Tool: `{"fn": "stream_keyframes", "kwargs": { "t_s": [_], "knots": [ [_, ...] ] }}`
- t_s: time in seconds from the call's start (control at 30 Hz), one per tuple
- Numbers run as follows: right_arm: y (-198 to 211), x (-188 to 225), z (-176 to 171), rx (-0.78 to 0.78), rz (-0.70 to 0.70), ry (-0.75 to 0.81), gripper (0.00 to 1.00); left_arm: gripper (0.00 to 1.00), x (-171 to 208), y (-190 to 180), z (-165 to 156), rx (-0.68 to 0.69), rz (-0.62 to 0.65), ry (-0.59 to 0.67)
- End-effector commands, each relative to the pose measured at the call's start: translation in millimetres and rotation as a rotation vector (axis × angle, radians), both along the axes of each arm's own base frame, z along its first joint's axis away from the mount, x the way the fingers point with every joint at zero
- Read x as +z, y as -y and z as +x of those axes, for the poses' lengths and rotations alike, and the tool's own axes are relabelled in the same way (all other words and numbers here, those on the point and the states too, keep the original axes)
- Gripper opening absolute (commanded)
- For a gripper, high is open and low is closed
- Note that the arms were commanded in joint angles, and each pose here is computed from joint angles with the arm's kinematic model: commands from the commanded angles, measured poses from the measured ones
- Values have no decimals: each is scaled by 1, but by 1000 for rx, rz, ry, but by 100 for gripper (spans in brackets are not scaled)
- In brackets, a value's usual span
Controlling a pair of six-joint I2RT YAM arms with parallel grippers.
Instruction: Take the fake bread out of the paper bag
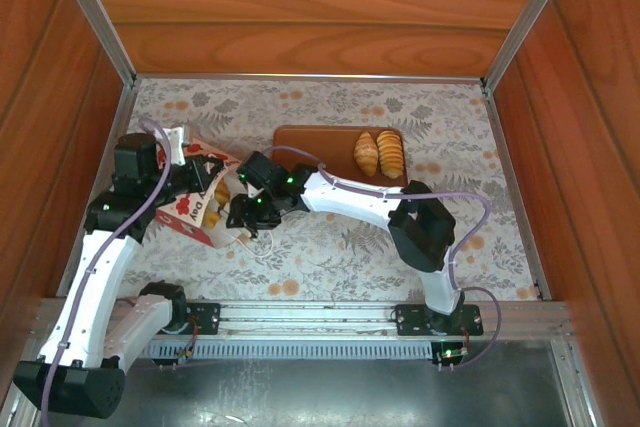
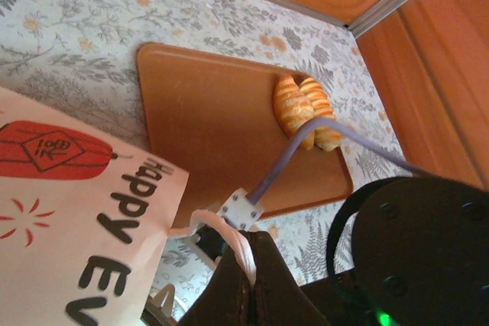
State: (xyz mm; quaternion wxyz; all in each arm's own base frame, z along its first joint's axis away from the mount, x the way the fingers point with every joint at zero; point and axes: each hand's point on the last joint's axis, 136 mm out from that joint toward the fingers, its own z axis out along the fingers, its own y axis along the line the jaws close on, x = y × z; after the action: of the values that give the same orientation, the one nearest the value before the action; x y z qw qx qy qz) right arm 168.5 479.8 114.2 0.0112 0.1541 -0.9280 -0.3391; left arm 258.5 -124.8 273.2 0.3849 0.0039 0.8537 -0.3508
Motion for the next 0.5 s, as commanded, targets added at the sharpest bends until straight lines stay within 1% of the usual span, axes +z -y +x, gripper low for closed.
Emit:
{"fn": "stream_keyframes", "kwargs": {
  "t_s": [0.0, 0.1, 0.2, 0.33, 0.47],
  "knots": [
    [-3, 12, -1, 20, 41, -1, 56, 0, 20, 1, 4, 8, -20, 44],
    [0, 8, 4, 8, 37, 37, 51, 0, 18, 1, 0, 1, -15, 51],
    [2, 17, 3, 56, 55, 71, 46, 0, 15, 1, -3, -1, -12, 55],
    [17, 37, -5, 154, 37, 132, 45, 0, 10, -2, -3, 18, -4, 48],
    [36, 49, -12, 231, -5, 180, 44, 0, 3, -5, 2, 52, -7, 10]
  ]
}}
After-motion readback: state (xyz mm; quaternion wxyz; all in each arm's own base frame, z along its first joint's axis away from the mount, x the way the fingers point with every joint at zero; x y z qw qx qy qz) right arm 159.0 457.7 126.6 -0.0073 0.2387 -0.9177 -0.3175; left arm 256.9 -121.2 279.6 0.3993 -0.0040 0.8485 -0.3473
